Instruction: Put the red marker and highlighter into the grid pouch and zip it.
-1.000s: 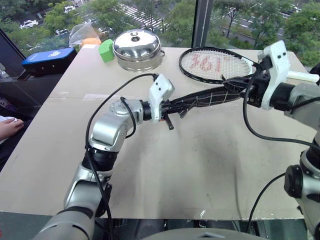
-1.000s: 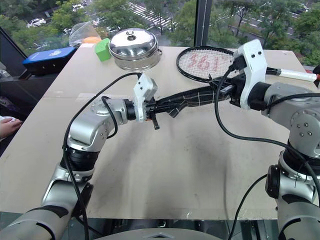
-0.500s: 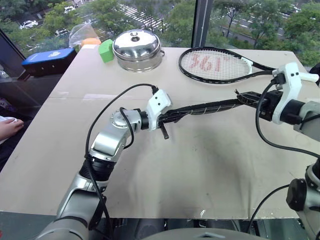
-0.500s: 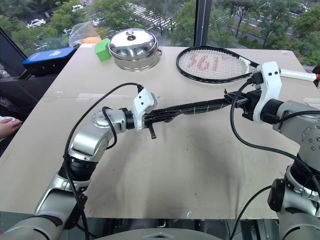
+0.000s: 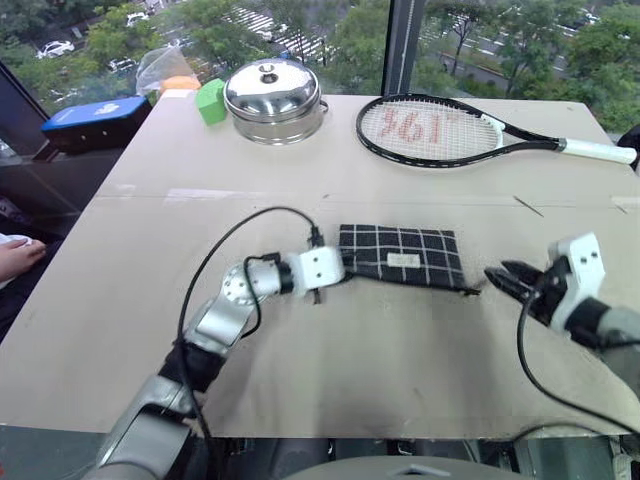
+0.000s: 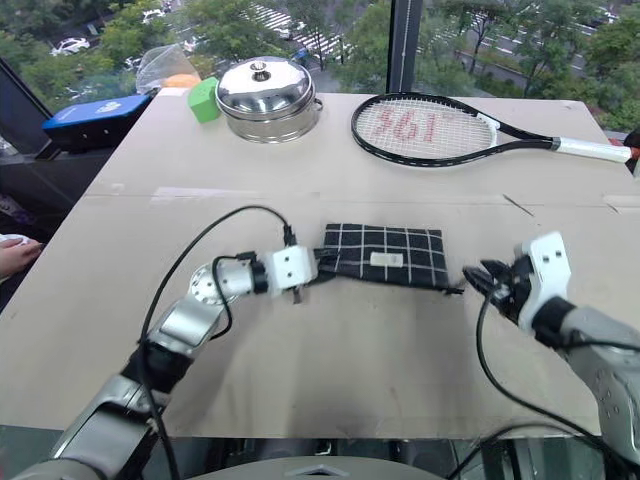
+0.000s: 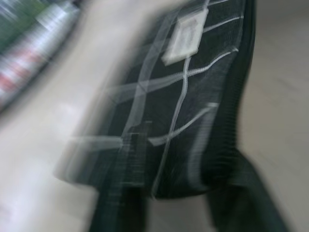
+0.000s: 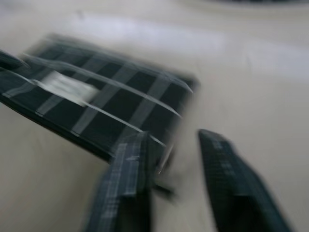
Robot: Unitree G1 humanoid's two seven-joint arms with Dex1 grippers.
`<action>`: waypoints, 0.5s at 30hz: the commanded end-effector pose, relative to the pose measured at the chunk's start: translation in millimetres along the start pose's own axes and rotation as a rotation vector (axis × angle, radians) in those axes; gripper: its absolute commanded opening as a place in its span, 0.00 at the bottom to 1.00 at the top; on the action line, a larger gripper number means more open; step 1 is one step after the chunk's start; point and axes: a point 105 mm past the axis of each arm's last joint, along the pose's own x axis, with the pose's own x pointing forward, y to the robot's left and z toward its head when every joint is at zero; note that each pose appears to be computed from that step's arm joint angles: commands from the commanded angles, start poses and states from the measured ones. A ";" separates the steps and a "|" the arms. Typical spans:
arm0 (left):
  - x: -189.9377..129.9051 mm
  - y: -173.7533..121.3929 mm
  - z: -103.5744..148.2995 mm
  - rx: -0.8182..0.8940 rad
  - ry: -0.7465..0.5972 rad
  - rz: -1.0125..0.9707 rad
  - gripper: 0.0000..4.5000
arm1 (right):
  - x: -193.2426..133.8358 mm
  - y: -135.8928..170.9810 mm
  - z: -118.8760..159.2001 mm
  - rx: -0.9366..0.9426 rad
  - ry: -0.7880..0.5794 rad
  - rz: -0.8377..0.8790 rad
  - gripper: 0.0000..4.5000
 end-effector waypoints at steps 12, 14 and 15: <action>-128.2 -16.3 14.8 -0.560 -0.034 -0.013 0.98 | -106.7 19.7 12.0 -0.340 -0.091 0.119 0.99; -136.1 -20.7 13.7 -0.576 -0.012 -0.001 0.98 | -113.4 18.1 6.4 -0.361 -0.063 0.100 0.99; -138.8 -22.5 13.7 -0.587 -0.008 0.003 0.98 | -115.5 17.7 3.6 -0.369 -0.050 0.093 0.99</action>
